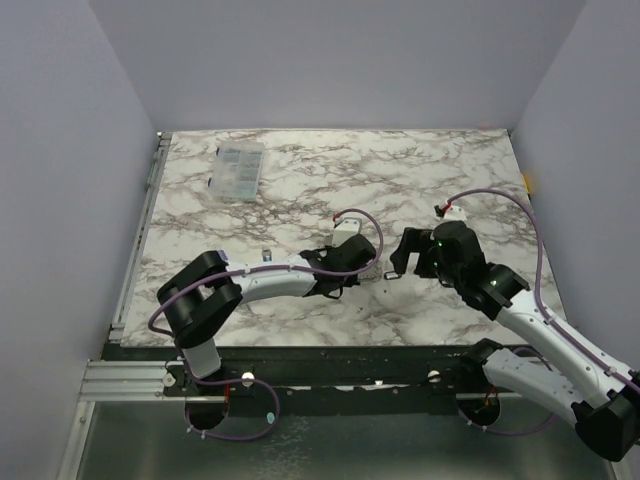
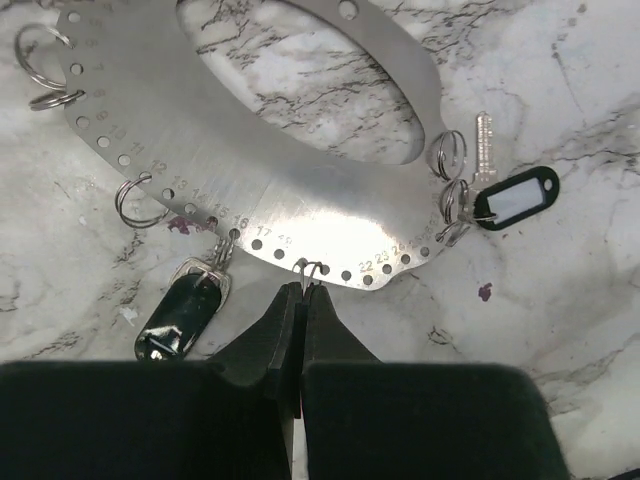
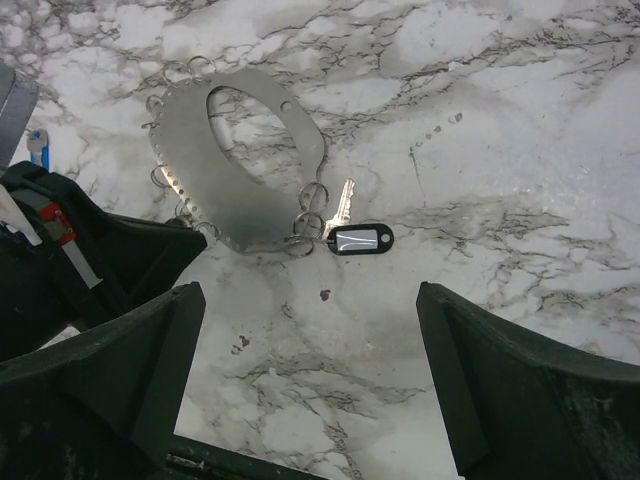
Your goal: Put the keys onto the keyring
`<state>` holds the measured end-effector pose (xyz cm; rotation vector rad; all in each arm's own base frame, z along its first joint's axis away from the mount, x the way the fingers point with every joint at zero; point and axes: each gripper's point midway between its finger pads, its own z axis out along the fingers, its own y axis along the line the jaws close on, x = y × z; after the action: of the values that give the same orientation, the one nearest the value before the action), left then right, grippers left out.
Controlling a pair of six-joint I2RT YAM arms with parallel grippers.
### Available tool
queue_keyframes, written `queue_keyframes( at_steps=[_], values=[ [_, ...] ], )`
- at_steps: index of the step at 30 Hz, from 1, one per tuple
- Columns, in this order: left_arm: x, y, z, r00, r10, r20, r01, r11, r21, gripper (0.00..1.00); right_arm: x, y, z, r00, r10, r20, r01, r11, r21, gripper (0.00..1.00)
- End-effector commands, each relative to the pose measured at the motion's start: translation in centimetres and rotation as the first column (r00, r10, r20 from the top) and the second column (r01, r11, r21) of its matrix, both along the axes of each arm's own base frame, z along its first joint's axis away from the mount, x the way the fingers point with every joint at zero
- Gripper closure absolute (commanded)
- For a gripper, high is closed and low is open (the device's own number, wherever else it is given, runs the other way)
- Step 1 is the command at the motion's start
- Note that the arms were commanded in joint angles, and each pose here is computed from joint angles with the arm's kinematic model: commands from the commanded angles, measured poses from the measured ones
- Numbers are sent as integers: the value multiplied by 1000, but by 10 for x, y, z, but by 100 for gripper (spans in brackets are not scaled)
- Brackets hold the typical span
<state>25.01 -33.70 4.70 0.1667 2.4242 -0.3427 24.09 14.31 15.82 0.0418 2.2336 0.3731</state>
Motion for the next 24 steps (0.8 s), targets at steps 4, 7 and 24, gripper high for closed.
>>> queue_keyframes(
  at_steps=[4,7,24],
  values=[
    [5,2,56,976,-131,174,133,991,-3,100,-2,11,34,982,83,171,-99,991,90,0],
    [3,6,72,961,-177,214,181,984,4,100,-5,15,55,955,129,269,-165,979,116,0],
    [-13,2,149,846,-358,396,385,923,13,100,-63,55,135,625,441,644,-614,787,56,1]
  ],
)
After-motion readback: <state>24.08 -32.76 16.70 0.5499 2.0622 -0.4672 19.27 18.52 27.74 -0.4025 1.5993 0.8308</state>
